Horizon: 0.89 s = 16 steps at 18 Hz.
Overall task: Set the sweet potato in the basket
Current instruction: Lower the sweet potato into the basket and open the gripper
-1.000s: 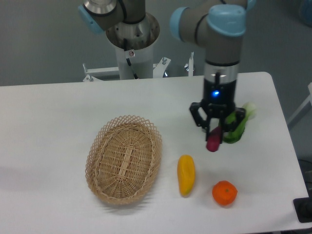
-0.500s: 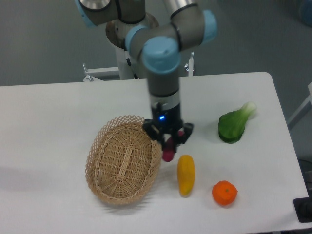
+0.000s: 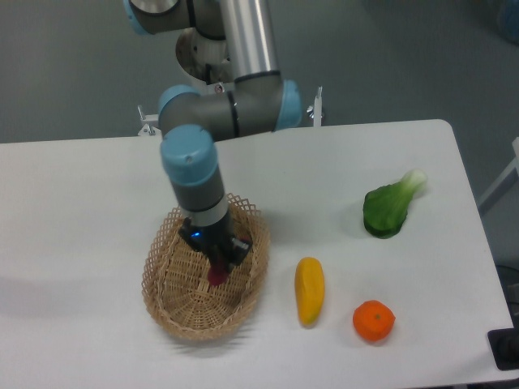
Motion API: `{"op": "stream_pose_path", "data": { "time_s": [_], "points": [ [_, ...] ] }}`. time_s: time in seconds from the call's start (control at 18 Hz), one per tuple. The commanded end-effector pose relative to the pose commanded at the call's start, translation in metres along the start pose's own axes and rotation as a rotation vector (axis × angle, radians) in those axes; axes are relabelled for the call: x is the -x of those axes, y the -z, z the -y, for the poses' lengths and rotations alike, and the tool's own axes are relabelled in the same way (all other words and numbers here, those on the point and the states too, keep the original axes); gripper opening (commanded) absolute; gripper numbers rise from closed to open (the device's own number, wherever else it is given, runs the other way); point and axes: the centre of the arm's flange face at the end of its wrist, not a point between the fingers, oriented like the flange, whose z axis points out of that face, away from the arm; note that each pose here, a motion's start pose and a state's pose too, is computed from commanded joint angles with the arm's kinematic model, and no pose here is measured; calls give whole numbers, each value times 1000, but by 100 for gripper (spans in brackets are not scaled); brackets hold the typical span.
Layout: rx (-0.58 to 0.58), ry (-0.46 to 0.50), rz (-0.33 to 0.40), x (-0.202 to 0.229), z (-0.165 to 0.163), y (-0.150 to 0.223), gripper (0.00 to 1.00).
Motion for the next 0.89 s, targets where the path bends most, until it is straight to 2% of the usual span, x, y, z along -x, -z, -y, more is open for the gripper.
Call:
{"op": "stream_pose_path", "data": {
  "time_s": [0.28,0.39,0.44,0.56,0.61,0.89],
  "points": [
    [9,-22,-8,-15,1,-4,36],
    [9,-27,-10,-18,2,-4,52],
    [9,-27,-8,-17,2,-3,64],
    [29,-28,32,-14,1,0,95],
    [45,-27,62,-10,0,2,100],
    [19,-17,114,0,7,19,100]
  ]
}}
